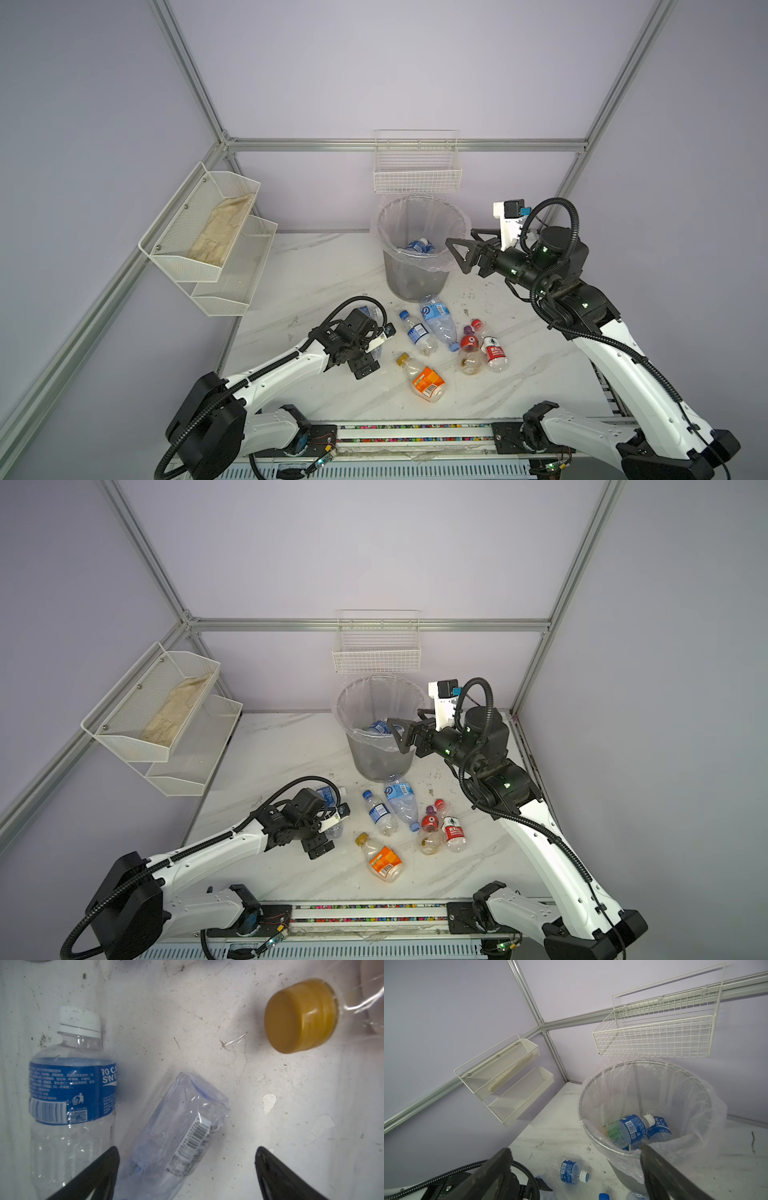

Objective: Throw the plastic bottles in the bin
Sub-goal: 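Lower the left gripper onto the clear blue-tinted bottle while the right gripper withdraws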

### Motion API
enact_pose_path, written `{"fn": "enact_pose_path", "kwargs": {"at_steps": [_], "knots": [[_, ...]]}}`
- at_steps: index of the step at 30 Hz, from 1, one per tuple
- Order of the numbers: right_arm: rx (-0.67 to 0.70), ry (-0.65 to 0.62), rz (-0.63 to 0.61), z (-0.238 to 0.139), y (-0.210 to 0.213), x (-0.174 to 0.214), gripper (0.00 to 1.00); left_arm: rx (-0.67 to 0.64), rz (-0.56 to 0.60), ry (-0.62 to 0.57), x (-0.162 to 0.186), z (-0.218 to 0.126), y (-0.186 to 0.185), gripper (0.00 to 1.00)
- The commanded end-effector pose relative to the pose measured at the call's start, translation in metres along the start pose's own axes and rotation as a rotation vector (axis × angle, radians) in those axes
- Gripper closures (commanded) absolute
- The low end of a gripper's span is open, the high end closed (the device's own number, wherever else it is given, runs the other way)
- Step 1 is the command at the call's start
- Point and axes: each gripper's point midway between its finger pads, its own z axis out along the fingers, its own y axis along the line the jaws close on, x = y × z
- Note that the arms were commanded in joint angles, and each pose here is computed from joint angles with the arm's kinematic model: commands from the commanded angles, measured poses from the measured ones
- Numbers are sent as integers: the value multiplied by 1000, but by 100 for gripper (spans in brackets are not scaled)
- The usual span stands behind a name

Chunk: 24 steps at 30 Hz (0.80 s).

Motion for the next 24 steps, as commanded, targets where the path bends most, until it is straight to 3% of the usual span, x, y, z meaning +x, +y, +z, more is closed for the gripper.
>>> {"fn": "enact_pose_path", "kwargs": {"at_steps": [1, 15, 24], "knots": [[6, -13, -18, -5, 0, -1, 2, -67, 7, -71, -25, -10, 22, 0], [24, -2, -24, -9, -5, 10, 3, -50, 8, 7, -19, 14, 24, 1], [44, 7, -26, -10, -9, 14, 2, 36, -16, 54, -15, 30, 10, 11]]}}
